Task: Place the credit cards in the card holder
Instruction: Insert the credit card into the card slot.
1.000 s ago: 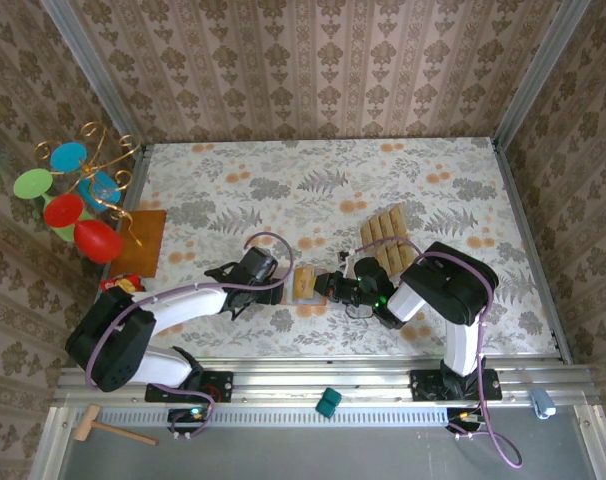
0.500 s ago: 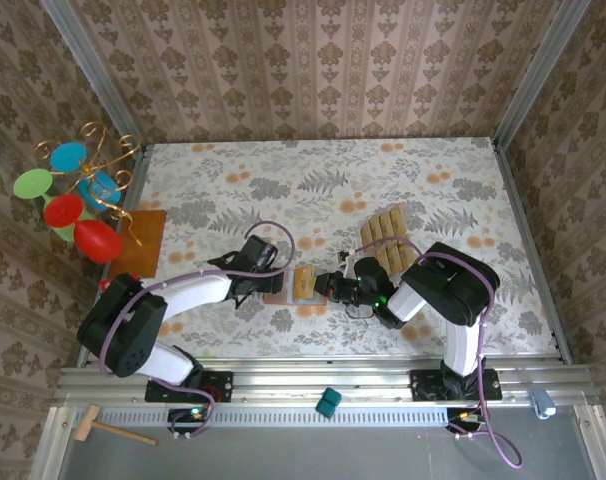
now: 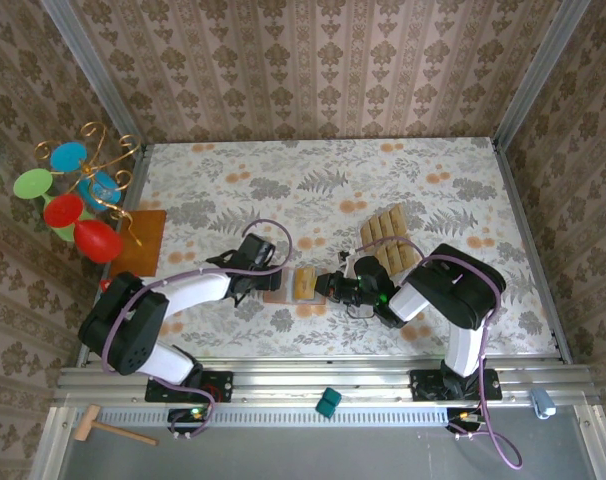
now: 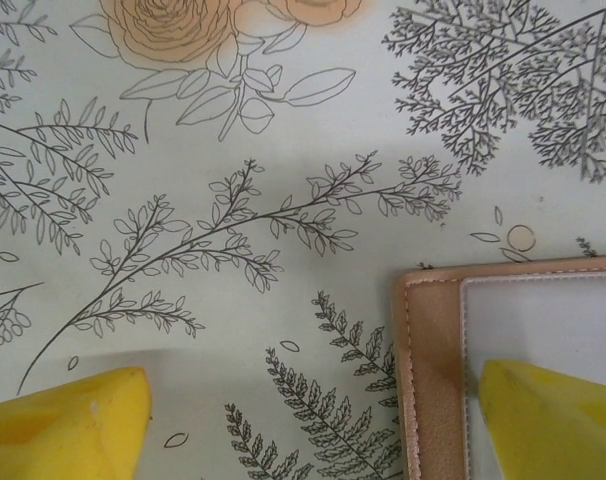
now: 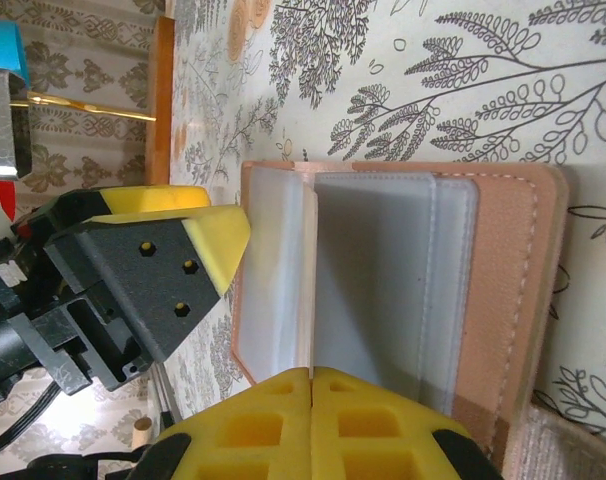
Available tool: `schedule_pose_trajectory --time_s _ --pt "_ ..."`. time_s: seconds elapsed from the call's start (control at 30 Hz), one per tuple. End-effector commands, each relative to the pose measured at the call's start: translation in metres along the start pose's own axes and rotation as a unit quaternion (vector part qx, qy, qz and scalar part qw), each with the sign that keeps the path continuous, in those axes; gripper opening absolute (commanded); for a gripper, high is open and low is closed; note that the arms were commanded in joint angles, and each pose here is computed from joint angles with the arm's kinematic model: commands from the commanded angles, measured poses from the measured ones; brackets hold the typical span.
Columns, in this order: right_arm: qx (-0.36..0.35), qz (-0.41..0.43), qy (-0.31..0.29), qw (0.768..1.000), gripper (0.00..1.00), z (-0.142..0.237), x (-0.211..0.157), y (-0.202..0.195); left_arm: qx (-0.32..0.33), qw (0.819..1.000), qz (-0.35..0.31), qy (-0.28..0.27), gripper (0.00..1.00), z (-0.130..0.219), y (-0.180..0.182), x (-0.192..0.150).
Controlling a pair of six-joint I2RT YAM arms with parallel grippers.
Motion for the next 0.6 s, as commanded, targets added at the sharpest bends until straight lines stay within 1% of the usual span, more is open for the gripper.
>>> schedule_pose_trajectory --time_s 0.0,0.13,0.27,0.57 --pt "-0.013 0.011 0.002 1.000 0.00 0.004 0.001 -0.001 -0.021 1.000 -0.007 -0.007 0.86 0.014 -0.001 0.004" --pt "-0.014 0.015 0.006 1.000 0.00 0.004 0.003 0.000 -0.041 0.999 -0.004 -0.007 0.87 0.027 -0.003 0.003" --pt "-0.013 0.018 0.008 1.000 0.00 0.004 0.005 0.001 -0.052 0.999 -0.003 -0.003 0.87 0.035 -0.002 -0.004" --pt "-0.018 0.018 0.010 1.000 0.00 0.003 0.005 0.000 -0.046 0.999 -0.003 0.016 0.87 0.028 0.003 -0.034"
Point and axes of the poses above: each hand's point on the last joint's axis, 136 mm out from that joint toward the fingers, its own z axis back along the fingers, its own y axis along the line the jaws close on, x = y × z, the point moved 7 cm from there along z, back along the fingers, and after that the axes turned 13 degrees about z, right-handed, at the moved point
